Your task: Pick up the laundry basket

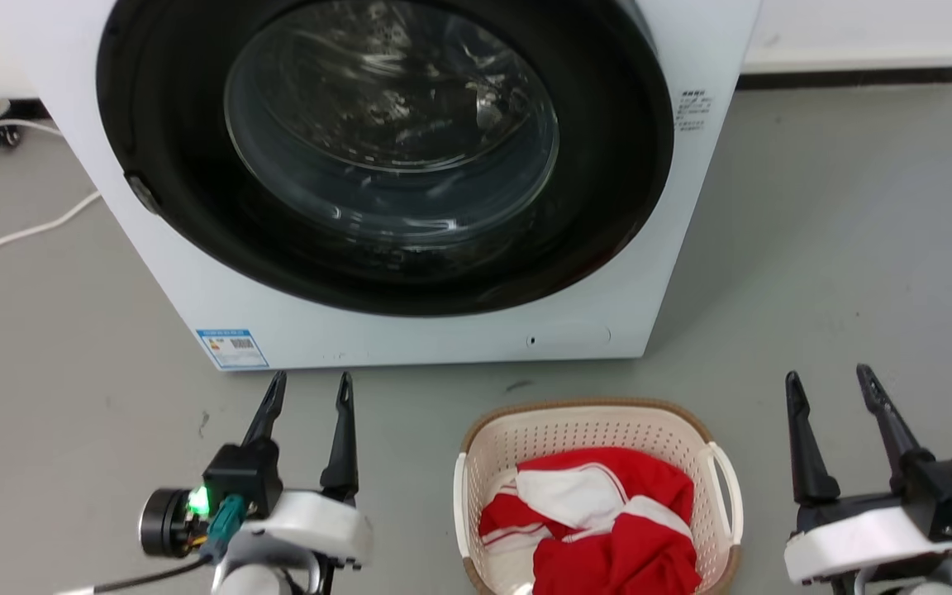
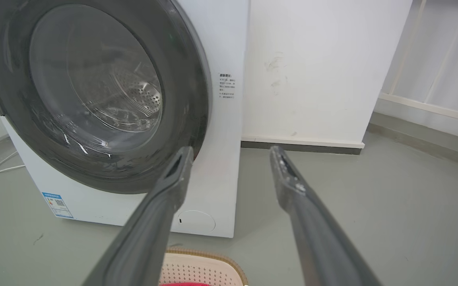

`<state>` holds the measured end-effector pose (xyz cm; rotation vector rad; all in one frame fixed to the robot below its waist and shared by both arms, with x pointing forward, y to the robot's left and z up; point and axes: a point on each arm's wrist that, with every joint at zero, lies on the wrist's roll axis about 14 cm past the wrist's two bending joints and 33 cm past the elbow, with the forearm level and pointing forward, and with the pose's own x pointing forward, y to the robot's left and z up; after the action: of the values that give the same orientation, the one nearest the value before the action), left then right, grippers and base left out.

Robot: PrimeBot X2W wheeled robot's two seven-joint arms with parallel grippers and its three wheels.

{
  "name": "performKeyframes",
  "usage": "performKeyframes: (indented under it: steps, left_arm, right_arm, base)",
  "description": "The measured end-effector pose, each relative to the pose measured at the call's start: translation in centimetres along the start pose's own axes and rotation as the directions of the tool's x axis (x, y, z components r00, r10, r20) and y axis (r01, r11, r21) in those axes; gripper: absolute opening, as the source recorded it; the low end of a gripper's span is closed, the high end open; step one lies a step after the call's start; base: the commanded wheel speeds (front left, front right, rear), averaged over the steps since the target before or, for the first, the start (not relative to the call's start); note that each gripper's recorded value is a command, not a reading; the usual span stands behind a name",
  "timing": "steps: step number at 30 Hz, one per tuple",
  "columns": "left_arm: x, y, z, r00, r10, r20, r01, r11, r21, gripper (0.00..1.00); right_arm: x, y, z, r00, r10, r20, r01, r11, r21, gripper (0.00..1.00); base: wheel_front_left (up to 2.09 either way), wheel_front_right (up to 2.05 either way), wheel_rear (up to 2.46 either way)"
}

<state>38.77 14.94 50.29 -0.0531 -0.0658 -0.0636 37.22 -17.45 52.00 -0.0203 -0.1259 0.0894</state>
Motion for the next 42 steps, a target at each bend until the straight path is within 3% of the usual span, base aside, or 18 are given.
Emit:
performKeyframes:
  steps: [10, 20, 30, 42]
  left_arm:
    - [5.1, -4.4, -7.6, 0.960, -0.188, -0.207, 0.174, 0.981, -0.083, 1.00]
    - [6.3, -7.4, -17.7, 0.828, -0.301, -0.474, 0.250, 0.953, -0.168, 1.00]
    - [5.1, -7.4, -26.4, 0.637, -0.317, -0.703, 0.231, 0.948, -0.218, 1.00]
    - [3.7, -7.1, -33.1, 0.471, -0.320, -0.822, 0.205, 0.946, -0.251, 1.00]
  right_arm:
    - [3.3, -3.1, -7.3, 0.977, -0.064, -0.205, 0.041, 0.992, -0.117, 1.00]
    - [4.3, -4.1, -15.4, 0.905, -0.075, -0.419, 0.008, 0.987, -0.160, 1.00]
    - [3.7, -4.7, -24.4, 0.764, -0.057, -0.642, -0.064, 0.984, -0.164, 1.00]
    - [2.4, -3.8, -32.8, 0.582, -0.004, -0.813, -0.156, 0.981, -0.116, 1.00]
  base:
    - [0.00, 0.00, 0.00]
    - [0.00, 0.00, 0.00]
    - [0.00, 0.00, 0.00]
    - [0.00, 0.00, 0.00]
